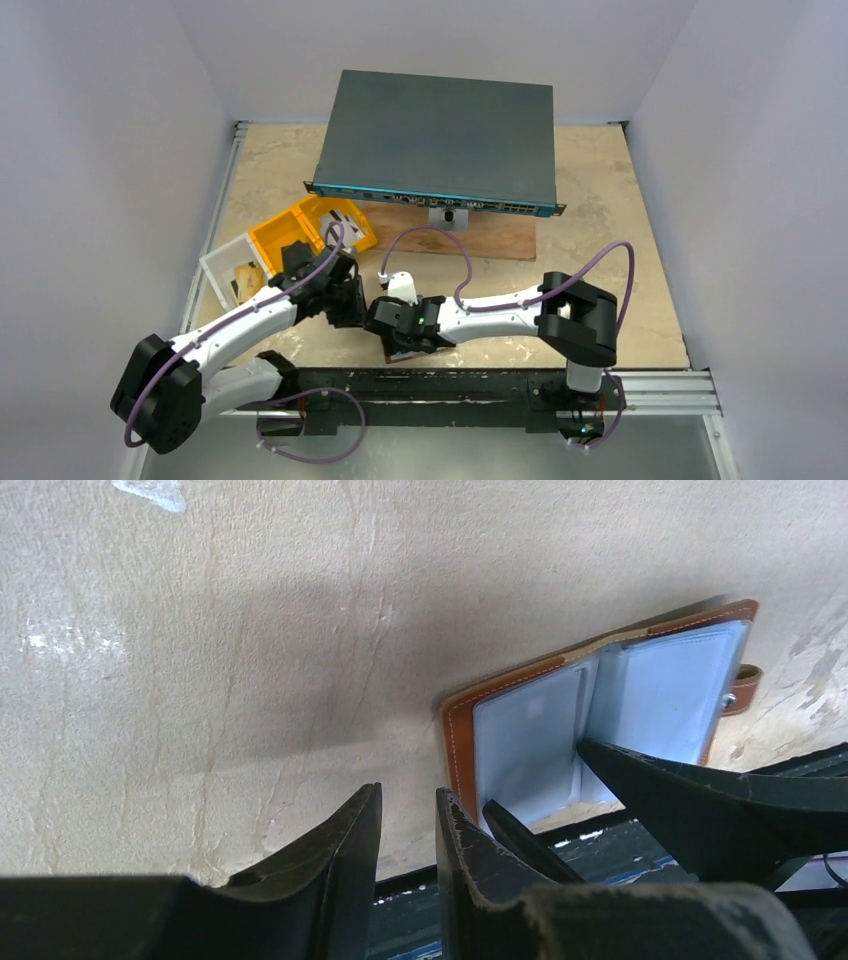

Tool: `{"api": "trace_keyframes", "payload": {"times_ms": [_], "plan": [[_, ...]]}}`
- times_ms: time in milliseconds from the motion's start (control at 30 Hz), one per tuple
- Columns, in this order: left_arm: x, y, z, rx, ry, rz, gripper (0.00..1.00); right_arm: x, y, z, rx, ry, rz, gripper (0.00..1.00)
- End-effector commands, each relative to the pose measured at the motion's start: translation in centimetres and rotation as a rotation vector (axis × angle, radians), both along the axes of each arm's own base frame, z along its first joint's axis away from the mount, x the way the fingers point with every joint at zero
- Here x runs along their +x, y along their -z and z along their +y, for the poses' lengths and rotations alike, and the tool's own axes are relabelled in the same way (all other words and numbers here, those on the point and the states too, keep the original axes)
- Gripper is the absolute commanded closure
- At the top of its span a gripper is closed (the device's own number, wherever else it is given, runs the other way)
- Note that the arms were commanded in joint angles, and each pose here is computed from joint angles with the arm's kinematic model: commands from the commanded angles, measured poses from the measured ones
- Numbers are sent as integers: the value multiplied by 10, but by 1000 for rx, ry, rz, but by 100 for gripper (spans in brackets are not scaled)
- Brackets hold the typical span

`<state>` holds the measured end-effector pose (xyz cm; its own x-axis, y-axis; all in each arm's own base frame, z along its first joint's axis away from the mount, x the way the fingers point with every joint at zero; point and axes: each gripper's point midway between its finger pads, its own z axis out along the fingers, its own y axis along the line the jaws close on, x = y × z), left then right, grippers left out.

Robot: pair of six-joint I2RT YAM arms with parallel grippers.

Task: Take the credit cards out of the card holder
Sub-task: Remove the credit card from the card holder.

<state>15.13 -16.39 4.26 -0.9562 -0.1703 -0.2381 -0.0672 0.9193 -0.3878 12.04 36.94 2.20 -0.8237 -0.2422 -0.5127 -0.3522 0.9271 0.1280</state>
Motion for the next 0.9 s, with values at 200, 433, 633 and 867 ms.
{"api": "trace_keyframes", "payload": {"times_ms": [200, 433, 633, 867], "plan": [[-1, -1, -4, -29, 23, -2, 74, -11, 25, -9, -63, -5, 56, 52], [-4, 2, -12, -66, 51, 18, 75, -15, 27, -13, -11, 21, 81, 70], [-8, 2, -27, -123, 98, 39, 82, -12, 22, -13, 80, 45, 94, 79], [-11, 0, -53, -189, 143, 50, 91, -9, 15, -10, 176, 69, 107, 81]]}}
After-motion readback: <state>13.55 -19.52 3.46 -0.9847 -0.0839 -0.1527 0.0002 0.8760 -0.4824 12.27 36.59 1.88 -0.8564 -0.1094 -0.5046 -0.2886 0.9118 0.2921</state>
